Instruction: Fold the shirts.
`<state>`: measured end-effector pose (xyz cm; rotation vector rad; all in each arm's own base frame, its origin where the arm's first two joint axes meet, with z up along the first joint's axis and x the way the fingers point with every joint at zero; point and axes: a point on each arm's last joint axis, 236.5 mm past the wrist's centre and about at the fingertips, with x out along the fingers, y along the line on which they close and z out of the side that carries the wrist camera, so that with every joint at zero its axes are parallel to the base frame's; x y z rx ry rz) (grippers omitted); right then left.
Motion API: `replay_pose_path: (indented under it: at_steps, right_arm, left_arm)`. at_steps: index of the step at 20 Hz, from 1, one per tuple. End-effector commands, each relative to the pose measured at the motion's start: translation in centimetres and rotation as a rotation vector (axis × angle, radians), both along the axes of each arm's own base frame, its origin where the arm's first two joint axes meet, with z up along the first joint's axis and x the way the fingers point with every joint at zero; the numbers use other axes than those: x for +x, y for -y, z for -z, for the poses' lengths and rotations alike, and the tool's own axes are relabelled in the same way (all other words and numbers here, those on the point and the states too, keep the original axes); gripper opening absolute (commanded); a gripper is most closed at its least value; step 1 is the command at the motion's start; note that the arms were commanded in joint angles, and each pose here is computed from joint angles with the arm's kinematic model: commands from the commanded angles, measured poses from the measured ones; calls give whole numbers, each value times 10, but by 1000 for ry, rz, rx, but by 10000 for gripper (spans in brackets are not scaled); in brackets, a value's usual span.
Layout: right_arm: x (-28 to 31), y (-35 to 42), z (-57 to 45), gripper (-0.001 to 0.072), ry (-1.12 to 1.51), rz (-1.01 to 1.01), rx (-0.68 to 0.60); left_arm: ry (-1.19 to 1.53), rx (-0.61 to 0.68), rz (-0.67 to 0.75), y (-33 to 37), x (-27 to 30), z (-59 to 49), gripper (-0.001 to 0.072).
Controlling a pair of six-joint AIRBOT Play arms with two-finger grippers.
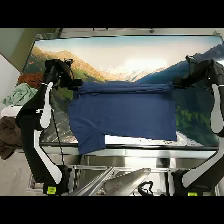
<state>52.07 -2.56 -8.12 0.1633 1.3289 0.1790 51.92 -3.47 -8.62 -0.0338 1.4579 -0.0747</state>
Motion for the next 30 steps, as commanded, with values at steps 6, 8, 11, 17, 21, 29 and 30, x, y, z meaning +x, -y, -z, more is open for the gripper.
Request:
replay_pose_path:
  at_steps: [6, 8, 11, 17, 21, 29, 30]
  right_arm:
    - [-8, -8, 11, 31, -49, -23, -34]
    - [-10, -17, 6, 265, -52, -15, 5]
    - [-10, -17, -13, 442, -34, -1, 10]
    - [-39, 14, -90, 447, -2, 50, -15]
    - [-93, -20, -96, 442, -162, -1, 336]
    - [-165, 12, -39, 442, -283, 147, 464]
    - [-165, 12, -39, 442, -281, 146, 466]
  left_arm:
    - [-34, -38, -3, 9, -7, 1, 18]
    - [-30, -84, -3, 20, -6, -8, 285]
    - [14, -129, 8, 30, 4, -41, 685]
    - [26, -140, -43, 13, -42, -129, 685]
    - [-136, -133, -108, 0, -140, -143, 684]
    - [-383, -283, -287, 38, -355, -25, 684]
    - [-366, -365, -321, 52, -359, -15, 684]
